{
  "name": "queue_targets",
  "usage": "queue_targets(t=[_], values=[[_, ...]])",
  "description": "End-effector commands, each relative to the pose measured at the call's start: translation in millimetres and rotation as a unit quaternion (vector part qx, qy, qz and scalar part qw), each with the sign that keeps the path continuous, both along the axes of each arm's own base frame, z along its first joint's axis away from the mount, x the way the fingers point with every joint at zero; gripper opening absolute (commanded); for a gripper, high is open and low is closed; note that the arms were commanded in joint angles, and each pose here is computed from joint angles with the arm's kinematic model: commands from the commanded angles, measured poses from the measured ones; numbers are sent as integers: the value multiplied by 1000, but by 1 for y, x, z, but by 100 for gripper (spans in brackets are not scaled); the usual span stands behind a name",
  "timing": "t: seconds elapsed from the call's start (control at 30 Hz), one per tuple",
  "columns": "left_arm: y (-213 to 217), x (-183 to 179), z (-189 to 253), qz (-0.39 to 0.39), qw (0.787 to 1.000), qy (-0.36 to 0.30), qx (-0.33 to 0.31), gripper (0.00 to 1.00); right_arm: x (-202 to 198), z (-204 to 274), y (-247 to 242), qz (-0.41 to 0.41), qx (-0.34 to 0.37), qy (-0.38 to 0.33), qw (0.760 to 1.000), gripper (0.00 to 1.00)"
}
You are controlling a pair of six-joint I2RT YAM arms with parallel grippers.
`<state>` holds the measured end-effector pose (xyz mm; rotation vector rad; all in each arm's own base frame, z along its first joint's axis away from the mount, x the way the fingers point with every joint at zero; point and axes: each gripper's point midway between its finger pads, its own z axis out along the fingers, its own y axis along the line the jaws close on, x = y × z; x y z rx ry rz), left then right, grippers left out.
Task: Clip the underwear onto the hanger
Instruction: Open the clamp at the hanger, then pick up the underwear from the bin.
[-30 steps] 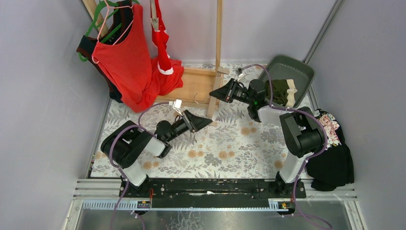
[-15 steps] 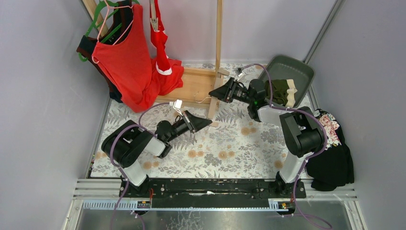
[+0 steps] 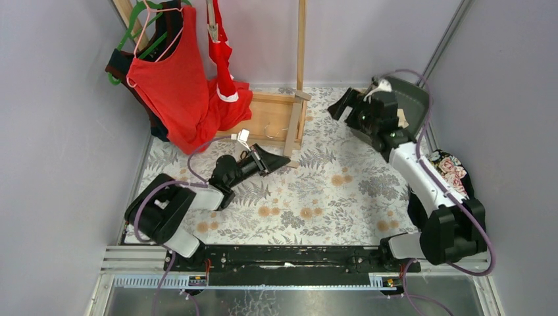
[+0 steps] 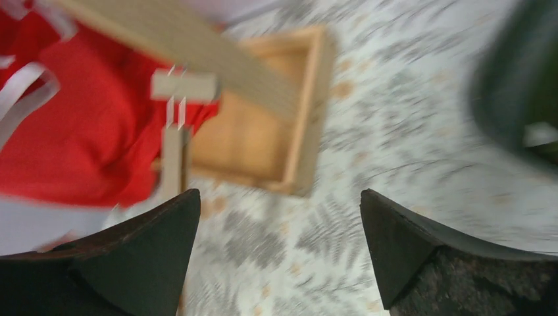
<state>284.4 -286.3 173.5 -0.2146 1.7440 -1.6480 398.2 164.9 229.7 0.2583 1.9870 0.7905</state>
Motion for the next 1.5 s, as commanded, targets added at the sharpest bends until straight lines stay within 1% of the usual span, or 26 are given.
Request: queue_targets(t=[0.0, 0.1, 0.17, 0.43, 0.6, 0.93, 1.03, 1.13, 1.27, 1.3, 1.33, 1.37, 1.4, 1.43, 1.47], values=[[1, 16, 17, 16, 999, -13, 48, 0, 16, -10, -106, -152, -233, 92, 956, 97], [3, 16, 25, 19, 997, -22, 65, 0, 31, -29, -143, -183, -284, 170, 926, 99], [2, 15, 28, 15, 997, -24, 75, 0, 43, -44, -158, -198, -286, 193, 917, 99], [1, -4, 39, -19, 997, -47, 59, 0, 80, -76, -217, -250, -223, 211, 918, 97], [2, -10, 35, -28, 996, -48, 65, 0, 94, -103, -251, -264, -216, 244, 908, 96], [6, -17, 34, -28, 996, -52, 67, 0, 121, -148, -273, -268, -200, 283, 899, 89], [7, -18, 31, -27, 996, -49, 69, 0, 123, -158, -281, -276, -205, 293, 892, 88], [7, -19, 29, -29, 996, -47, 70, 0, 120, -169, -291, -285, -221, 309, 880, 88], [8, -18, 26, -25, 996, -45, 72, 0, 119, -176, -294, -281, -224, 313, 879, 88], [8, -18, 26, -25, 996, -45, 72, 0, 120, -177, -293, -280, -223, 313, 880, 87], [8, -18, 24, -24, 996, -43, 73, 0, 120, -179, -293, -278, -221, 314, 880, 82], [8, -18, 24, -24, 996, -43, 73, 0, 120, -182, -292, -276, -220, 316, 881, 74], [8, -18, 23, -25, 996, -41, 72, 0, 120, -184, -291, -274, -219, 318, 881, 61], [8, -18, 22, -25, 996, -41, 72, 0, 120, -185, -290, -272, -218, 318, 882, 42], [8, -18, 21, -25, 996, -40, 72, 0, 119, -183, -291, -275, -218, 317, 881, 21]])
